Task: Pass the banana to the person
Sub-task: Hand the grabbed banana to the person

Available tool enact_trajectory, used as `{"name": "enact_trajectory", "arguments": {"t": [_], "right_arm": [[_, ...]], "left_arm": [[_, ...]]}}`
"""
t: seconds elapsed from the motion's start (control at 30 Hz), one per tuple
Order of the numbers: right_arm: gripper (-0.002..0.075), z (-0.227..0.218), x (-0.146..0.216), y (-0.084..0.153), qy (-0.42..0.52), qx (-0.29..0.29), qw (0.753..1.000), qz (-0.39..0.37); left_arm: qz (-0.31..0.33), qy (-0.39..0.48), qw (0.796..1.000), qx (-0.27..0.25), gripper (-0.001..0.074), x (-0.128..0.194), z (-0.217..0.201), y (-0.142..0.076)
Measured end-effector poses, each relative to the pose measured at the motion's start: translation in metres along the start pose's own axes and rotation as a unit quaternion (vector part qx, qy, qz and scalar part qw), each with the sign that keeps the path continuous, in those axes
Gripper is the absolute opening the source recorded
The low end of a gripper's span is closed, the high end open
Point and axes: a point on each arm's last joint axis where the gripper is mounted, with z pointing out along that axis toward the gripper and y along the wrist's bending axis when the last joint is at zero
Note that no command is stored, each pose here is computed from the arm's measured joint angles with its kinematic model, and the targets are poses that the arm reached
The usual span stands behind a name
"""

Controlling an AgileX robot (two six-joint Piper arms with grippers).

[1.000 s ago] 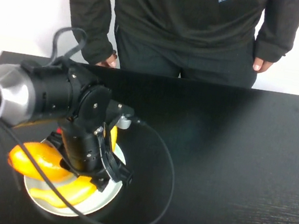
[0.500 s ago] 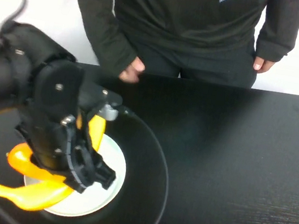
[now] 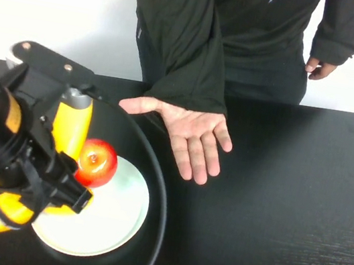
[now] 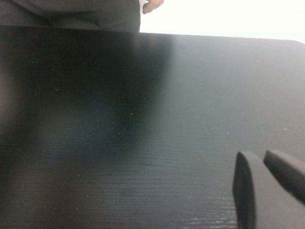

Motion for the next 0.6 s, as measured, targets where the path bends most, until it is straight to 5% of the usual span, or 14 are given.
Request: {"name": "enact_trajectory", "arguments": {"t": [0.6], "right_arm": [[-0.0007,0.0,0.0,0.0,0.0,0.0,1.0,0.0]], "left_arm": [[0.072,-0.094,0.993,0.001,0.0277,-0.019,-0.053,0.001]]}}
